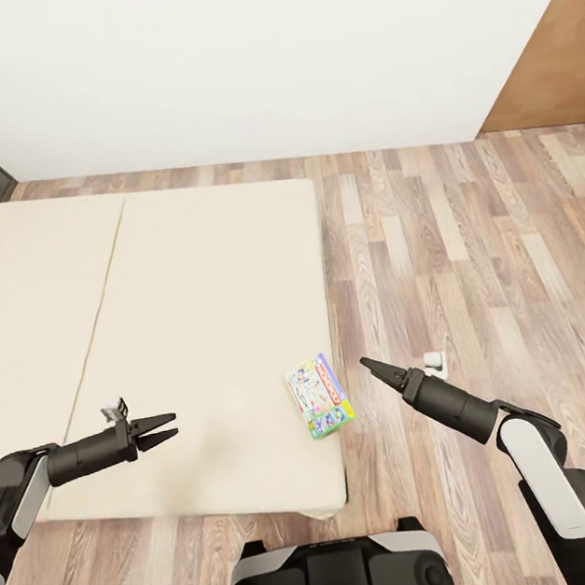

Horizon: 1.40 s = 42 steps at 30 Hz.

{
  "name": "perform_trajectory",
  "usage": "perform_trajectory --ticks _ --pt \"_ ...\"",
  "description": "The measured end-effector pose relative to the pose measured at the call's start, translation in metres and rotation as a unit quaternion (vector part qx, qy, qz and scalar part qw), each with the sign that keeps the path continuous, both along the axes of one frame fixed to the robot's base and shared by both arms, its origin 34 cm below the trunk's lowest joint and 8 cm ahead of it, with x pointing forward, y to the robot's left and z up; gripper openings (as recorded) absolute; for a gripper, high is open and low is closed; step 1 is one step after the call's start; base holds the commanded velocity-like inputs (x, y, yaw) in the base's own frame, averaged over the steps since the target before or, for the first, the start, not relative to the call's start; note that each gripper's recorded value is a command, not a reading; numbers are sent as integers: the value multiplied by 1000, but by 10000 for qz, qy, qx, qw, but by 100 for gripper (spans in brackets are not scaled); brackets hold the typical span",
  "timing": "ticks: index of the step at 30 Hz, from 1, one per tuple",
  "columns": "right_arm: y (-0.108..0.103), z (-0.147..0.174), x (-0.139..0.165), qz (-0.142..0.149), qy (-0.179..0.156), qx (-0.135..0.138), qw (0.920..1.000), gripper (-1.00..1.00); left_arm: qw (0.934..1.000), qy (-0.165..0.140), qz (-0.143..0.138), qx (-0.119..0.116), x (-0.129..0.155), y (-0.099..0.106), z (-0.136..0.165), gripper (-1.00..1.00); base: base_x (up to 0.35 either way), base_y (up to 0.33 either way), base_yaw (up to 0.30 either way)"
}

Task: Put all the toys in the child's room - the three board games (two on the bed and one on the table), the two jigsaw puzzles on the table, and the tennis ball on the table - inside the toy box on the table in the child's room.

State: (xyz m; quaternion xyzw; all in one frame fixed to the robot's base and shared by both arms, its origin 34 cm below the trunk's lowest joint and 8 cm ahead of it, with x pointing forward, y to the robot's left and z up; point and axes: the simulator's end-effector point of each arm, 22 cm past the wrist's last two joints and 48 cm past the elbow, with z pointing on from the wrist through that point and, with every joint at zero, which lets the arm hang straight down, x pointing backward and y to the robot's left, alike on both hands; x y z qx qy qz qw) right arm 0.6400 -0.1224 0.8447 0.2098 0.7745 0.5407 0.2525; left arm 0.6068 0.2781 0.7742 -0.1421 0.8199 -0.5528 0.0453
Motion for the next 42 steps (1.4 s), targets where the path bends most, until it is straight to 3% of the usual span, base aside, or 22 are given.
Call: perform_trajectory --ticks 42 --pt "0 37 9 3 -342 -6 9994 100 9994 -346 6 8 15 0 35 100 0 0 0"
